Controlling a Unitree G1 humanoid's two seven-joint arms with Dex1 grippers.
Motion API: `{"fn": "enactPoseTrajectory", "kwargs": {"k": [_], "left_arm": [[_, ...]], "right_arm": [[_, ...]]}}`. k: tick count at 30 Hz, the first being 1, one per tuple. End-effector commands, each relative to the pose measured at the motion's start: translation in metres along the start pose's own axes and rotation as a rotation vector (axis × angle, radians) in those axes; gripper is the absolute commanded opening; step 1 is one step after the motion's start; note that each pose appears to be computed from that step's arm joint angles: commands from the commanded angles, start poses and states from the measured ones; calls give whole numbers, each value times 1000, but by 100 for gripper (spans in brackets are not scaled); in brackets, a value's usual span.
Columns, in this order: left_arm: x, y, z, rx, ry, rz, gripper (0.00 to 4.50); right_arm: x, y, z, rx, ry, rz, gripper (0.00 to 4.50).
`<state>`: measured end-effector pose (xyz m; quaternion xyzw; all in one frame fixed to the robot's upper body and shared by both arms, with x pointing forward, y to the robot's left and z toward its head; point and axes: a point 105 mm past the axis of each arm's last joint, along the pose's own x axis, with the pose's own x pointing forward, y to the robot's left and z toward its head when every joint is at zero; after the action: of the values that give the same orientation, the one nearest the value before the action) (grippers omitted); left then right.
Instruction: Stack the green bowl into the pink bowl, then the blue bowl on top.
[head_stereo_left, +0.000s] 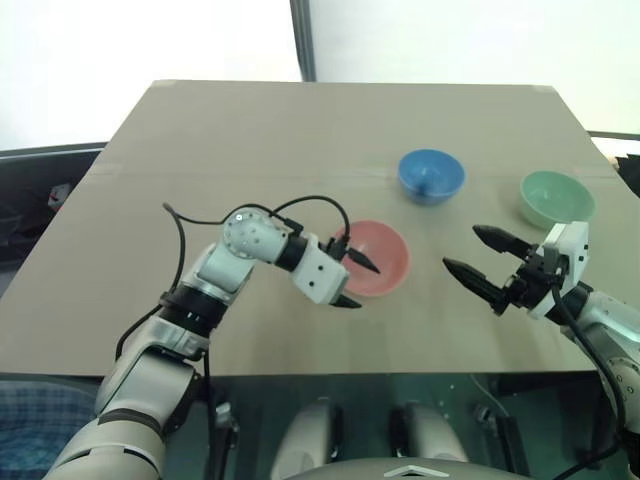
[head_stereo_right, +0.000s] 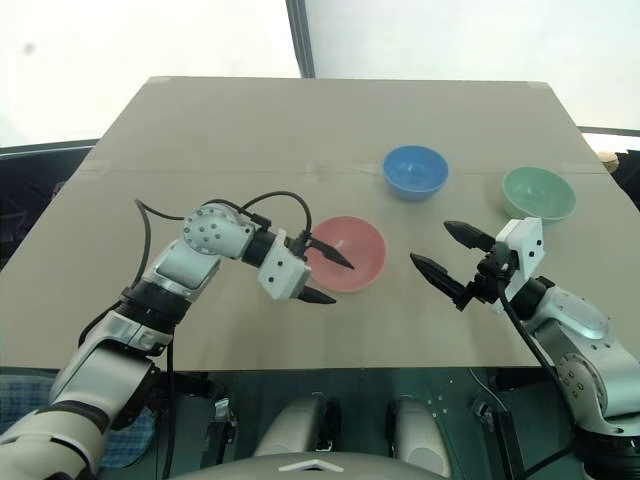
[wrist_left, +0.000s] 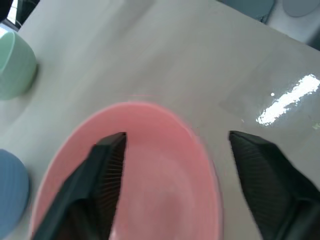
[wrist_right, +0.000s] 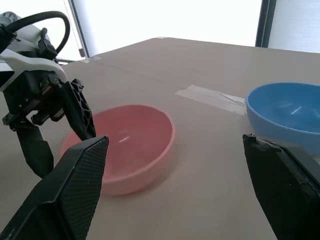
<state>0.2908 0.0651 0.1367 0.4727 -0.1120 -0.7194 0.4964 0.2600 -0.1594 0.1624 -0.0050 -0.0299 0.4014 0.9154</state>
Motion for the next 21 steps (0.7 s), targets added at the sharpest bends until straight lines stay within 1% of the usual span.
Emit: {"fn": "enactPoseTrajectory", "kwargs": {"k": [1, 3, 5, 7, 8, 9, 12, 16, 18, 21], "left_arm": [[-10, 21, 14, -49, -100, 149, 449], [-15, 26, 18, -152, -171, 215, 449], [-26, 34, 23, -313, -277, 323, 449], [-42, 43, 26, -528, -418, 443, 449], [-46, 45, 27, -594, -458, 469, 449], [-56, 44, 25, -692, -511, 504, 449], [-76, 37, 25, -888, -619, 551, 449], [-89, 33, 29, -957, -668, 615, 449], [-92, 30, 30, -965, -667, 639, 449], [-94, 25, 32, -952, -653, 669, 449]], "right_arm": [[-2, 3, 11, -39, -27, 2, 450], [-3, 3, 11, -39, -24, -1, 450], [-5, 0, 9, -56, -1, -23, 450], [-8, -9, 2, -101, 57, -69, 450], [-10, -13, -1, -116, 77, -86, 450], [-12, -23, -5, -133, 112, -132, 450], [-17, -51, -10, -198, 199, -234, 450], [-20, -84, -11, -269, 298, -322, 450], [-23, -105, -9, -307, 355, -380, 450], [-27, -133, -6, -404, 464, -419, 450]]}}
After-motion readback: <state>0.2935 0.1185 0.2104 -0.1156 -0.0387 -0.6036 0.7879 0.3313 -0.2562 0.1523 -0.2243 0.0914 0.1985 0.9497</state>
